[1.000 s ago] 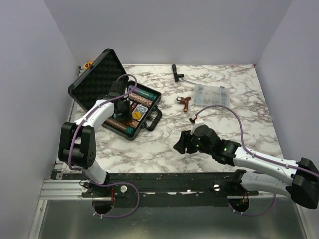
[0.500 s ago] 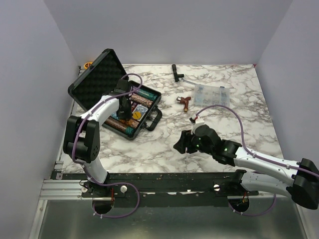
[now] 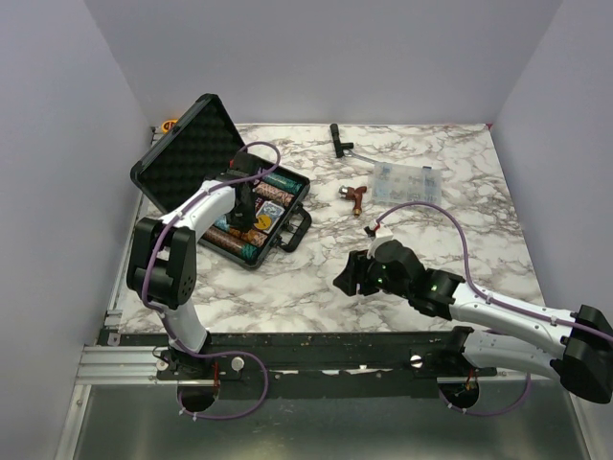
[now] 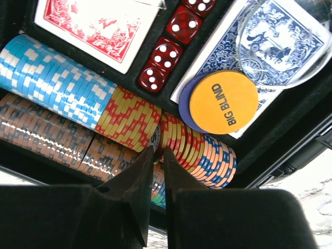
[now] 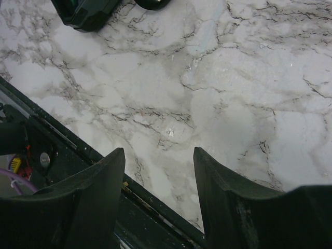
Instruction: Pack up texas hold em set
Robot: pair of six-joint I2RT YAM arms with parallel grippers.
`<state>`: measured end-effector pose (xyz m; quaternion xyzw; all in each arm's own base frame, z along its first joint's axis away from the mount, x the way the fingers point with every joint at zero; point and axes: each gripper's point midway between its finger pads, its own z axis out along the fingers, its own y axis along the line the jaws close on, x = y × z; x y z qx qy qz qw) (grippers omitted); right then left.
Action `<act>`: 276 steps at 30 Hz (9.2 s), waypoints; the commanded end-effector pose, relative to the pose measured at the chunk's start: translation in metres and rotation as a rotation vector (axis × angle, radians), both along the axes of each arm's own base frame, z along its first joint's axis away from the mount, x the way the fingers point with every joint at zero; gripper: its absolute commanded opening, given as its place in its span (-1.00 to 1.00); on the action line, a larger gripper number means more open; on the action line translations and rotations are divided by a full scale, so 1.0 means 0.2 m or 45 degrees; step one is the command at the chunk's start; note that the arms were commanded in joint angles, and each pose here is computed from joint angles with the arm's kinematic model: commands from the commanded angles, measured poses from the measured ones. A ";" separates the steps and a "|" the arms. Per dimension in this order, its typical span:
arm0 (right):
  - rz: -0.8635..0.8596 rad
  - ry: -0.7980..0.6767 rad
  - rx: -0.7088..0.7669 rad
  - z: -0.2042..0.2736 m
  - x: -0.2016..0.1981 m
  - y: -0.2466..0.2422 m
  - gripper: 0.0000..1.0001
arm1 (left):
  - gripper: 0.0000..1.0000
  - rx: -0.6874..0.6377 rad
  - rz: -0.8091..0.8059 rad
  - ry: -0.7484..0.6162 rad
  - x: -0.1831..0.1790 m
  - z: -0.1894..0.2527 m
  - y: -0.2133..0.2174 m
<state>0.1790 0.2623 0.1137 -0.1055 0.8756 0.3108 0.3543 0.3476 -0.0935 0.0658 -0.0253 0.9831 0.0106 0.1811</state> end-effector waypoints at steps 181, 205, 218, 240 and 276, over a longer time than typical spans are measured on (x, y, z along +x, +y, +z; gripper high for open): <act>0.131 0.483 0.751 -0.05 0.98 0.76 -0.35 | -0.18 -0.842 0.172 0.087 0.06 0.08 -0.04; -0.102 0.390 0.294 -0.17 0.93 0.55 -0.26 | -0.18 -0.853 0.151 0.067 0.07 0.12 -0.05; -0.114 0.420 0.118 -0.41 0.93 0.59 -0.99 | -0.18 -0.870 0.156 0.079 0.08 0.11 -0.05; -0.415 0.585 -0.382 -0.90 0.81 0.47 -0.99 | -0.18 -0.894 0.150 0.072 0.08 0.12 -0.07; -0.190 0.139 -0.068 -0.02 0.90 0.57 -0.81 | 0.04 -0.810 -0.039 -0.184 0.08 0.35 -0.12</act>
